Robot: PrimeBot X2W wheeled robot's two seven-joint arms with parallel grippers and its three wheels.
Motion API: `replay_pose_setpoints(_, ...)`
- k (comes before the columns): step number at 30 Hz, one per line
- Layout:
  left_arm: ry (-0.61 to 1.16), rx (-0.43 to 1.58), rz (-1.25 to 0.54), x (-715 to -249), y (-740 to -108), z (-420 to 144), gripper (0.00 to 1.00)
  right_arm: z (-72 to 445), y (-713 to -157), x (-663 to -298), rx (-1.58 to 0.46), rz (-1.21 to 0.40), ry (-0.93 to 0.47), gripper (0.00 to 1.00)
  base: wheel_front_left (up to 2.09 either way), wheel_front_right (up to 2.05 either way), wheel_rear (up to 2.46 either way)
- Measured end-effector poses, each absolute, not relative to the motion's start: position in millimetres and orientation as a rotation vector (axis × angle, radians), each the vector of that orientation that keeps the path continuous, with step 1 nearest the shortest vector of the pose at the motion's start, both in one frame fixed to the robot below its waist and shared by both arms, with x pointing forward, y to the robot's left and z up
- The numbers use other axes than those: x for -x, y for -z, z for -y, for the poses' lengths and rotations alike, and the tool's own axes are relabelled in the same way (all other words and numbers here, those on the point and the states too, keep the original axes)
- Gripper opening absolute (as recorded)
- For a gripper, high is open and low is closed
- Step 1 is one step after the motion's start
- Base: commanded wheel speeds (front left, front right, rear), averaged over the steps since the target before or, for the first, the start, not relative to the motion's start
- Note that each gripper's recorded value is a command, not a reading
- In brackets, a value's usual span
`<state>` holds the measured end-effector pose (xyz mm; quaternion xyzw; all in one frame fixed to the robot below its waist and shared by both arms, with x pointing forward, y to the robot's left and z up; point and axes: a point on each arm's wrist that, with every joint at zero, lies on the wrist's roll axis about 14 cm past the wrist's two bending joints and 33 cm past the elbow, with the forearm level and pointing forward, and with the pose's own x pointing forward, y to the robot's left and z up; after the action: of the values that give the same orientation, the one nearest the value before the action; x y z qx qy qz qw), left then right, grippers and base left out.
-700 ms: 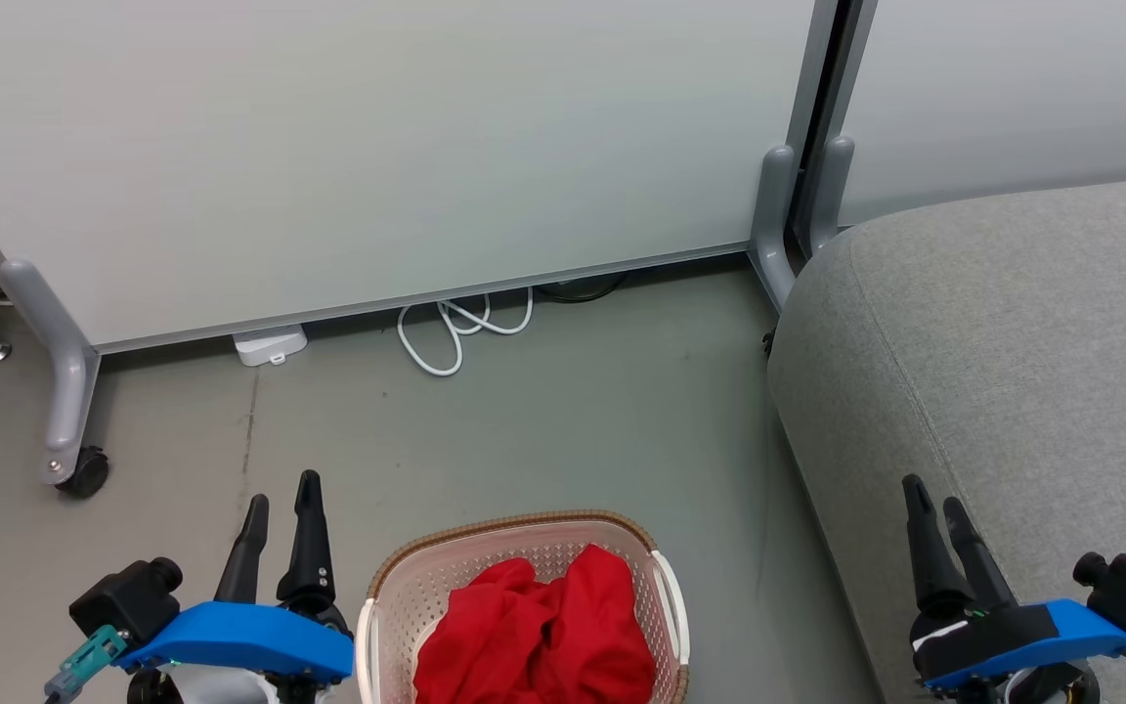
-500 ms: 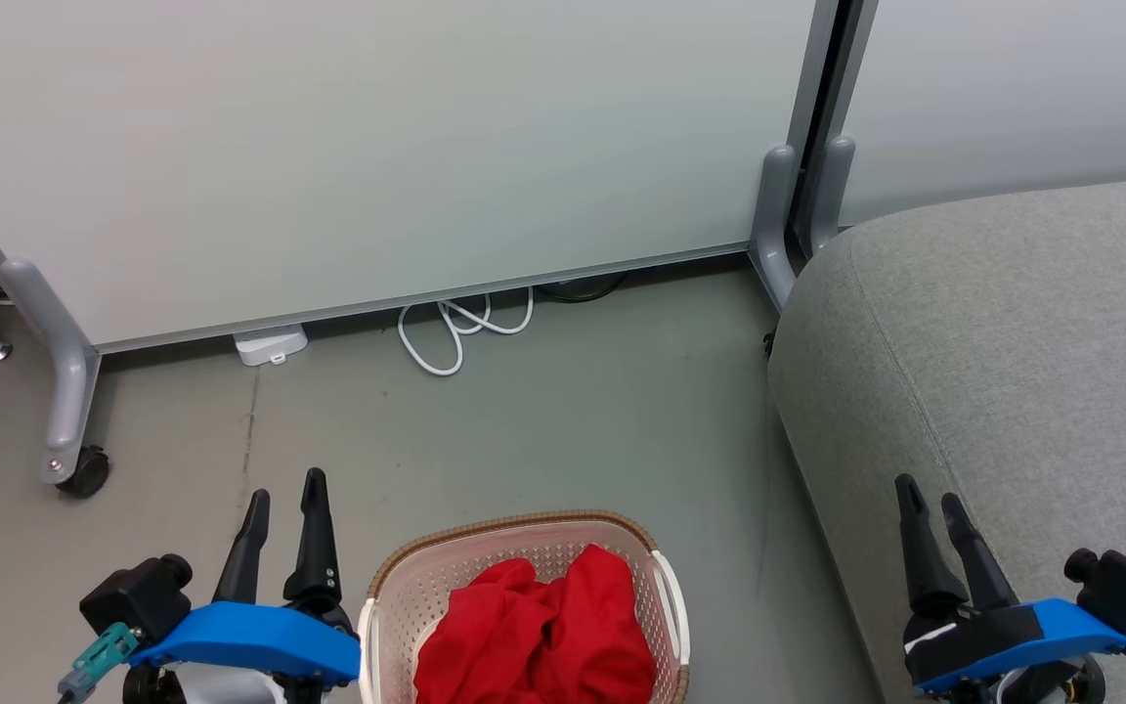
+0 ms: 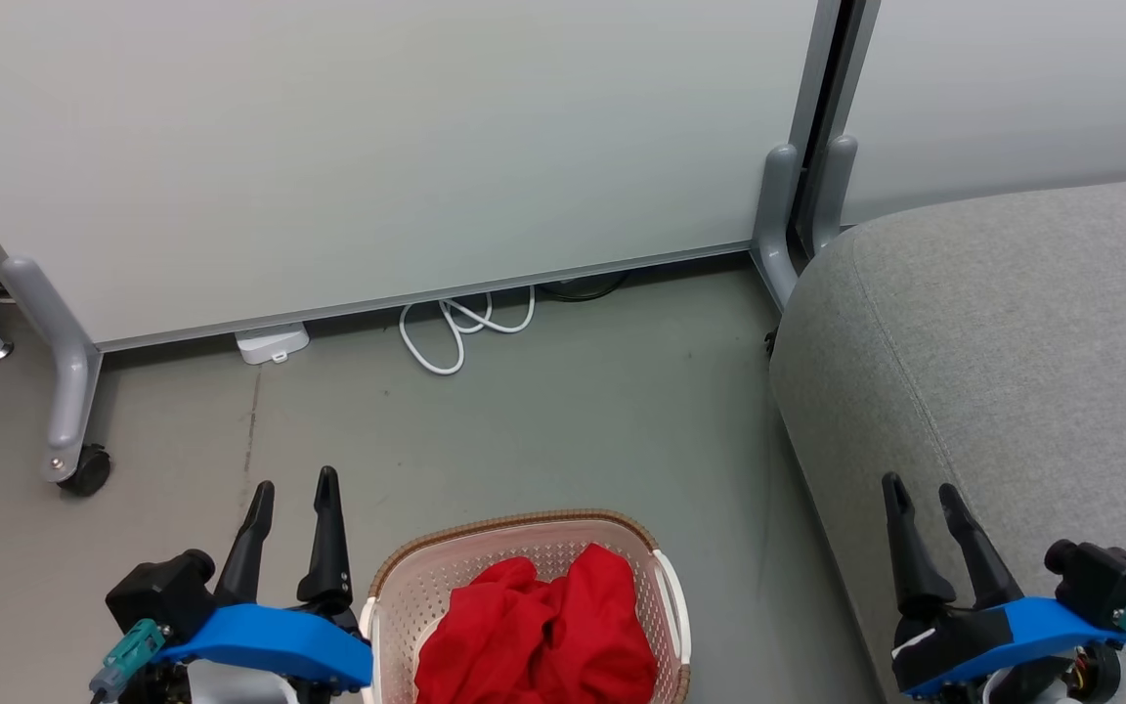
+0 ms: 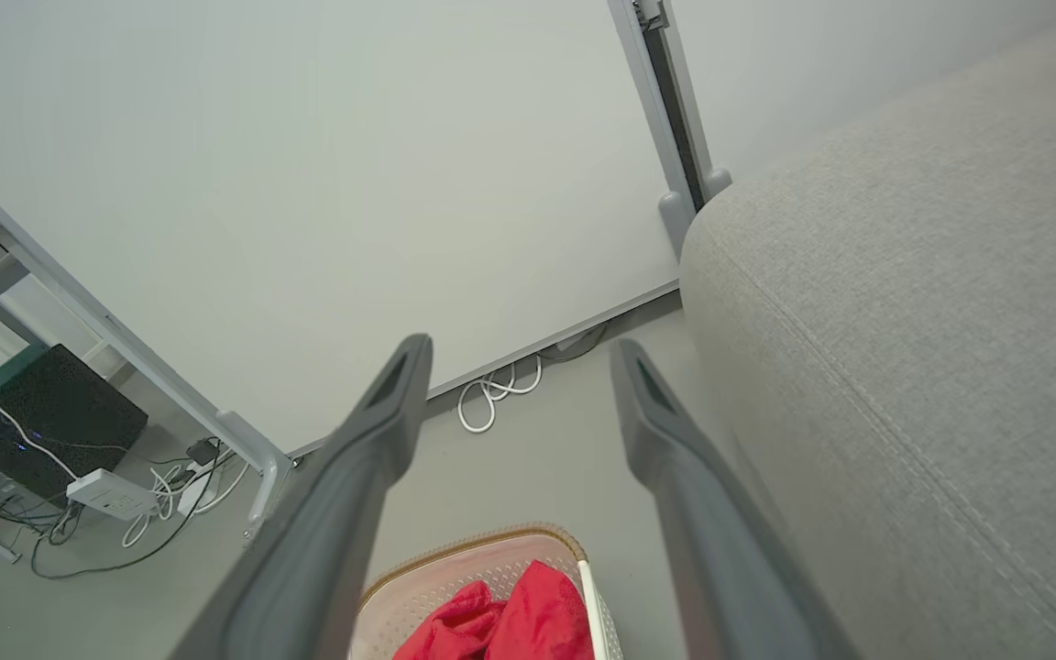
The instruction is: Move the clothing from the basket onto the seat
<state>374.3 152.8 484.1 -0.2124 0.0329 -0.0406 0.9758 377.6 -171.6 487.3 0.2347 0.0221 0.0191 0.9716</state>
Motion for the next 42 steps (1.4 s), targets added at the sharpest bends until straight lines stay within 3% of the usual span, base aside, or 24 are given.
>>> replay_pose_setpoints(16,0.102,0.289,-0.043,-372.8,-484.0,-151.5,1.0,169.6,-491.8,-377.6,-0.315,-0.024,-0.063,1.0,0.0,0.0,0.0)
replay_pose_setpoints(42,0.119,0.221,-0.02,-370.1,-481.2,-148.2,1.0,167.6,-495.7,-377.7,-0.129,0.01,-0.089,1.0,0.0,0.0,0.0)
